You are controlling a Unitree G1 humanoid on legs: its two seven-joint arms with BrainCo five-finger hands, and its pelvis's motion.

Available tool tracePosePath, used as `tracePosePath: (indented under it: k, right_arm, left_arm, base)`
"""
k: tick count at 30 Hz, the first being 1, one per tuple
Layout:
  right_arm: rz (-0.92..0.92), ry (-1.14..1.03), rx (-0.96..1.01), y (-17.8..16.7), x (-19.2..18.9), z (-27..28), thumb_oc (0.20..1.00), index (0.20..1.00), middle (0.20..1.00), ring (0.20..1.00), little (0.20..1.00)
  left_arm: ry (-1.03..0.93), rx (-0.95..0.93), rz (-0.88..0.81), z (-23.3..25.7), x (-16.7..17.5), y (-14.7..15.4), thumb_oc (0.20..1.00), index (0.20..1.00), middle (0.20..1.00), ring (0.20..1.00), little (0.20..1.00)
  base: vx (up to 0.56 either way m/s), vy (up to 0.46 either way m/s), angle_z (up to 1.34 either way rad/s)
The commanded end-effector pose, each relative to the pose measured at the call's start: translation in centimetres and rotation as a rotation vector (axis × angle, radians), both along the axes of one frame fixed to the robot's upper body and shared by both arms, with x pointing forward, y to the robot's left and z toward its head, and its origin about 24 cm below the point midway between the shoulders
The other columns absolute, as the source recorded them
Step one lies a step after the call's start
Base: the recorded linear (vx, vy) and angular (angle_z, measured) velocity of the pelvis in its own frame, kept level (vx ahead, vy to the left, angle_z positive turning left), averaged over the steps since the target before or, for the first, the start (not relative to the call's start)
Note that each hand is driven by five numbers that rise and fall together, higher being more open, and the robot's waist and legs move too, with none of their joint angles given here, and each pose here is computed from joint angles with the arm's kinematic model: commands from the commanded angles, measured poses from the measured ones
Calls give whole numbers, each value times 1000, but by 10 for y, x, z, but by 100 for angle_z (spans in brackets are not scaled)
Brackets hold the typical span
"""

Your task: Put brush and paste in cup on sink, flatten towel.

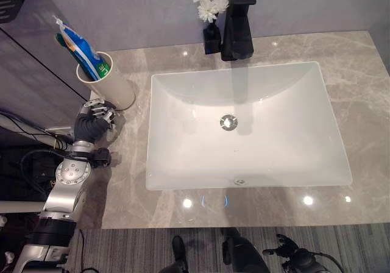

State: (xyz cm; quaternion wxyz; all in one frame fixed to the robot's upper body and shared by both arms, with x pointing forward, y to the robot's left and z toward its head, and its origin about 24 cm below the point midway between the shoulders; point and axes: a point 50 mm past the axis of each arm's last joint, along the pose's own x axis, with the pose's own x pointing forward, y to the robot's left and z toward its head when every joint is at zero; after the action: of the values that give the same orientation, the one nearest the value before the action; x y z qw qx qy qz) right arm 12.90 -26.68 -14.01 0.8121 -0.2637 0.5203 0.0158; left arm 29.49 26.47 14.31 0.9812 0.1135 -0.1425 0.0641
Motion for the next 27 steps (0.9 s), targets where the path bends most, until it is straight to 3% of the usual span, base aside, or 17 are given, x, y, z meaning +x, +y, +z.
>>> tracePosePath:
  k: [1, 9, 14, 19, 27]
  right_arm:
    - [52, -13, -18, 3, 7, 2, 1000, 1000, 1000, 1000, 1000]
    - [67, -47, -16, 8, 17, 4, 1000, 1000, 1000, 1000, 1000]
    - [25, -32, -9, 2, 7, 3, 1000, 1000, 1000, 1000, 1000]
    - [25, -22, -18, -1, 4, 2, 1000, 1000, 1000, 1000, 1000]
    - [49, -53, -7, 4, 11, 4, 1000, 1000, 1000, 1000, 1000]
  left_arm:
    - [-63, 40, 63, 22, 9, 13, 200, 200, 200, 200, 200]
    - [-63, 54, 128, 30, 23, 21, 200, 200, 200, 200, 200]
    - [21, 91, 168, 5, -7, 43, 200, 200, 200, 200, 200]
    - [28, 59, 239, 3, -8, 58, 200, 200, 200, 200, 200]
    - [16, 73, 234, 11, 6, 53, 200, 200, 200, 200, 200]
  base:
    - [0, 0, 0]
    - [1, -3, -1]
    - [8, 2, -2]
    - [6, 7, 2]
    - [0, -2, -3]
